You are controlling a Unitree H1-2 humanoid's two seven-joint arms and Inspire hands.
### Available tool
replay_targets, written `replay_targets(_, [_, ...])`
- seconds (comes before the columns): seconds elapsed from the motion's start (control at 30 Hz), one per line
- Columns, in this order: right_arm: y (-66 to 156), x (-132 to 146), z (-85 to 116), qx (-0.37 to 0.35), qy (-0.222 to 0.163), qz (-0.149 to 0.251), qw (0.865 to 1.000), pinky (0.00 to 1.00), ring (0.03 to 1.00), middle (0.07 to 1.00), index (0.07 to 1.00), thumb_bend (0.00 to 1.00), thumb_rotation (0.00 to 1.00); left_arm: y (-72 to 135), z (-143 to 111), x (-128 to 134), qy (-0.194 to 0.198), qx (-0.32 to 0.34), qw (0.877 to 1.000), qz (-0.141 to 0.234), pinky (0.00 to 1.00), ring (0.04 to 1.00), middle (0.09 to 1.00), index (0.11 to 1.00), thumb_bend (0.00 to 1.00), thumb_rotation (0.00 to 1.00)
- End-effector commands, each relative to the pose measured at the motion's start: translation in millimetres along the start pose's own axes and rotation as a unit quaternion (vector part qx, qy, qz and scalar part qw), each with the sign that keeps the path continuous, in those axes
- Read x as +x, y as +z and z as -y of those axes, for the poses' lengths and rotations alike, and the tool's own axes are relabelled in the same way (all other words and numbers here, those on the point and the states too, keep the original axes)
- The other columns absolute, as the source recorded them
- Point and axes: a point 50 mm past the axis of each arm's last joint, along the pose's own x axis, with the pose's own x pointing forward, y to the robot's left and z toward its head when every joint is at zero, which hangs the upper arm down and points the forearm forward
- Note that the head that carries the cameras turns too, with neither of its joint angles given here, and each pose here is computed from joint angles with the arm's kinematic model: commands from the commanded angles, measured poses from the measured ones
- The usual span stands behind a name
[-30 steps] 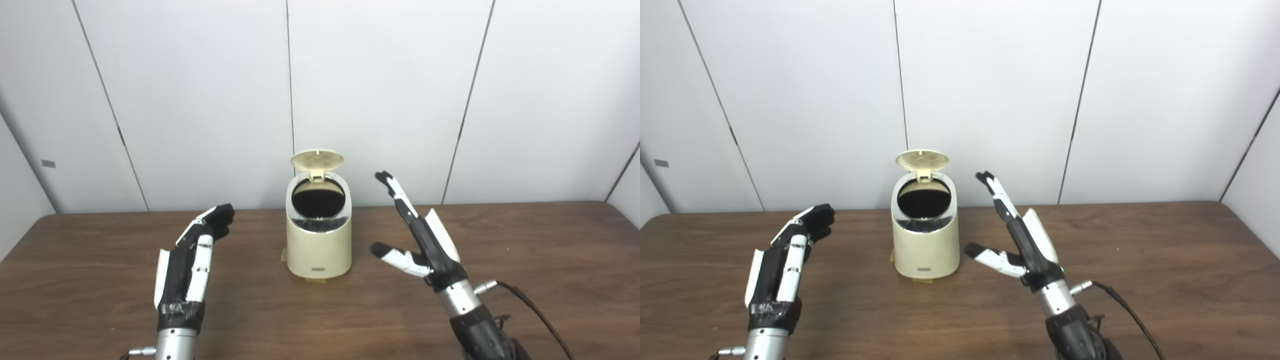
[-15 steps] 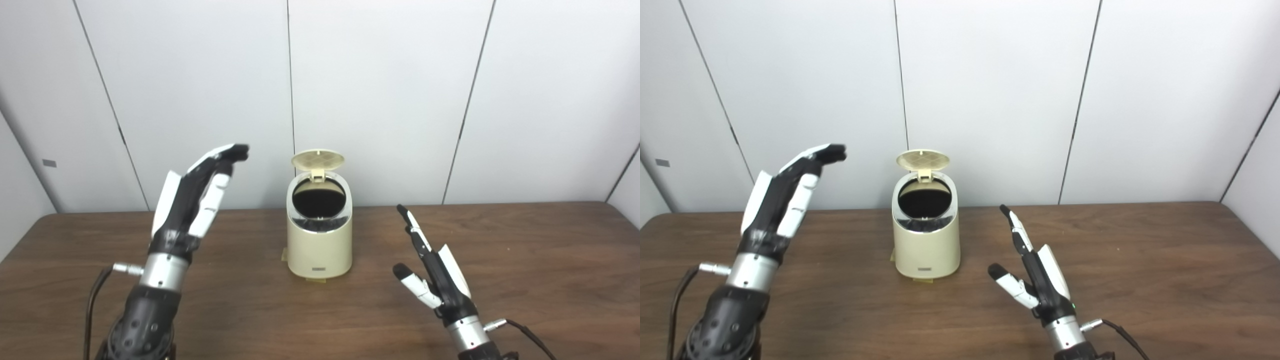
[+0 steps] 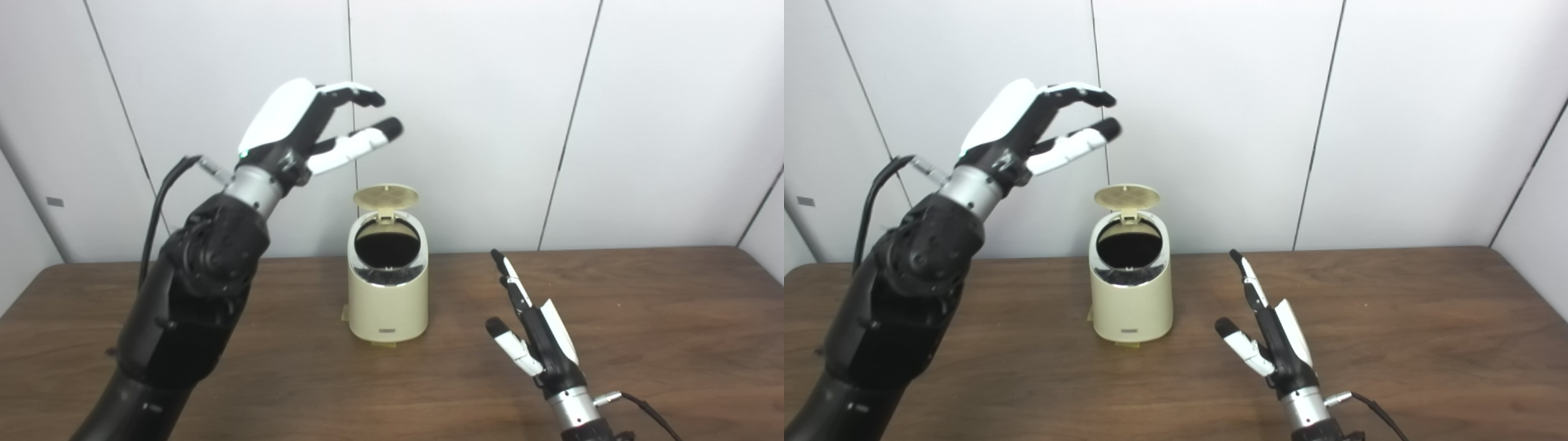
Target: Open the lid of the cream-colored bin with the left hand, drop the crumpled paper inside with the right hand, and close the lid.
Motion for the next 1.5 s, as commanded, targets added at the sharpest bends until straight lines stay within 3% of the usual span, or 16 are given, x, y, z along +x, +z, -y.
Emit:
replay_targets(0.0, [-20, -28, -15, 0.015, 0.005, -0.042, 0.999, 0.96, 0.986, 0.996, 0.981, 0.55, 1.00, 6, -17, 12, 0.018, 0.050, 0.998, 0.017, 1.00, 0.967, 0.894, 0.805, 0.84, 1.00])
replay_targets(0.23, [-21, -27, -17, 0.011, 0.003, -0.039, 0.999, 0.93, 0.968, 0.979, 0.978, 0.52, 1.00, 0, -3, 26, 0.009, 0.099, 0.995, 0.026, 1.00, 0.930, 0.824, 0.782, 0.95, 1.00])
replay_targets(0.47, [-21, -27, -17, 0.014, 0.004, -0.038, 0.999, 0.94, 0.970, 0.979, 0.978, 0.51, 1.00, -4, 9, 31, -0.020, 0.130, 0.991, 0.015, 1.00, 0.935, 0.820, 0.777, 0.94, 1.00])
replay_targets(0.63, [-20, -28, -14, 0.007, 0.004, -0.038, 0.999, 0.93, 0.967, 0.977, 0.974, 0.52, 1.00, -9, 19, 23, -0.028, 0.140, 0.990, 0.001, 1.00, 0.930, 0.813, 0.788, 0.99, 1.00])
replay_targets(0.87, [-21, -28, -13, 0.006, 0.004, -0.040, 0.999, 0.92, 0.964, 0.973, 0.970, 0.52, 1.00, -10, 29, 12, -0.036, 0.137, 0.990, -0.018, 1.00, 0.953, 0.893, 0.807, 1.00, 1.00])
replay_targets(1.0, [-20, -28, -11, 0.002, 0.006, -0.040, 0.999, 0.92, 0.962, 0.976, 0.971, 0.53, 1.00, -11, 39, 2, -0.046, 0.134, 0.990, -0.020, 1.00, 0.942, 0.895, 0.810, 1.00, 1.00])
replay_targets(1.47, [-20, -28, -11, 0.003, 0.007, -0.041, 0.999, 0.93, 0.967, 0.976, 0.974, 0.52, 1.00, -14, 63, -23, -0.057, 0.123, 0.991, -0.005, 1.00, 0.907, 0.784, 0.785, 1.00, 1.00])
